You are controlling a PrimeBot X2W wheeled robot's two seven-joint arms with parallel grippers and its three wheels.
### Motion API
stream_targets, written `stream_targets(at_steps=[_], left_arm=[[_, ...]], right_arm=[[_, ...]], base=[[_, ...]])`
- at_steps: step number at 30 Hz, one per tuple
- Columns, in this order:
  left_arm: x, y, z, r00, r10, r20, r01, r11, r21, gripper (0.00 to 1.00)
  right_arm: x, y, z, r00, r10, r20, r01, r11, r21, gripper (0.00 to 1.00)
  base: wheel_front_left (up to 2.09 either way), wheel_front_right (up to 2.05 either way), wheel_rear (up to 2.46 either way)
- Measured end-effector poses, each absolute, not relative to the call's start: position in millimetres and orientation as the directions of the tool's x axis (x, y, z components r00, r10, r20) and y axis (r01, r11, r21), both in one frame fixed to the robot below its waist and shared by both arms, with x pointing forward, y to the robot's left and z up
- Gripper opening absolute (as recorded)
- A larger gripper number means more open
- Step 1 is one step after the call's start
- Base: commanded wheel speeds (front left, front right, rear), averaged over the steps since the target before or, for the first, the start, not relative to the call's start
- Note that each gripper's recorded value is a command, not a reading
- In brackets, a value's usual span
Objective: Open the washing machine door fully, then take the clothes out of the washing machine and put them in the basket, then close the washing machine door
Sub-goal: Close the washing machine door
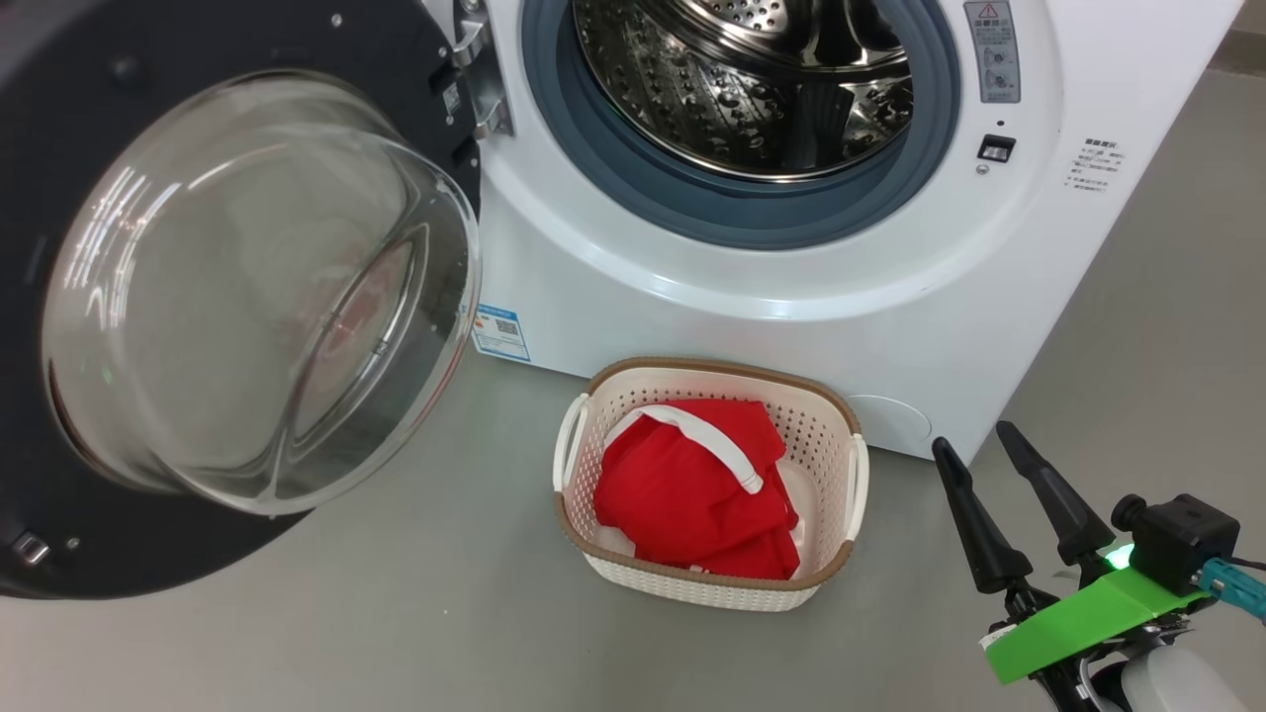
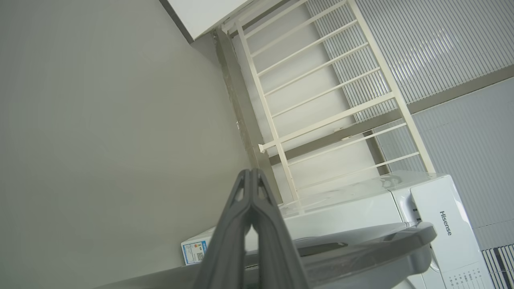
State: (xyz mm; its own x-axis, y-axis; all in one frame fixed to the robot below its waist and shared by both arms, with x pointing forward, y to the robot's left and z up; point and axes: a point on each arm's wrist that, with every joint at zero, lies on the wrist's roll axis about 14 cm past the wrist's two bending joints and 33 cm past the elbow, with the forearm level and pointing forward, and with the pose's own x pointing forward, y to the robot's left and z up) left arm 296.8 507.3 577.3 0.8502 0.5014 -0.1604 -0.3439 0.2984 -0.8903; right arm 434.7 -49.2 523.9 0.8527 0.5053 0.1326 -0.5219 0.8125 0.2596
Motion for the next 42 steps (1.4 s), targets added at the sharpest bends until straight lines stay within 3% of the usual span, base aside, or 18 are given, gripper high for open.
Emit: stream_targets(at_steps=[14,24,42], left_arm=[[329.6,469.5,542.2,0.902,0.328,-0.281,-0.376,0.274,-0.885,0.00],[331.1,439.2,552.2,0.950,0.133,-0.282,-0.310,0.311,-0.898,0.00],[320.9,366.5,557.2,0.954,-0.127,-0.270,-0.222,0.303,-0.927,0.00]], right_arm=[[435.1,-61.0,520.1,0.869,0.479,0.123,-0.494,0.829,0.263,1.00],[433.4,-63.6,529.1,0.872,0.469,0.142,-0.490,0.832,0.258,1.00],[430.0,-56.8,538.9,0.863,0.478,0.166,-0.506,0.824,0.256,1.00]], base=[[0.00,0.00,0.00],[0.00,0.00,0.00],[0.00,0.00,0.00]])
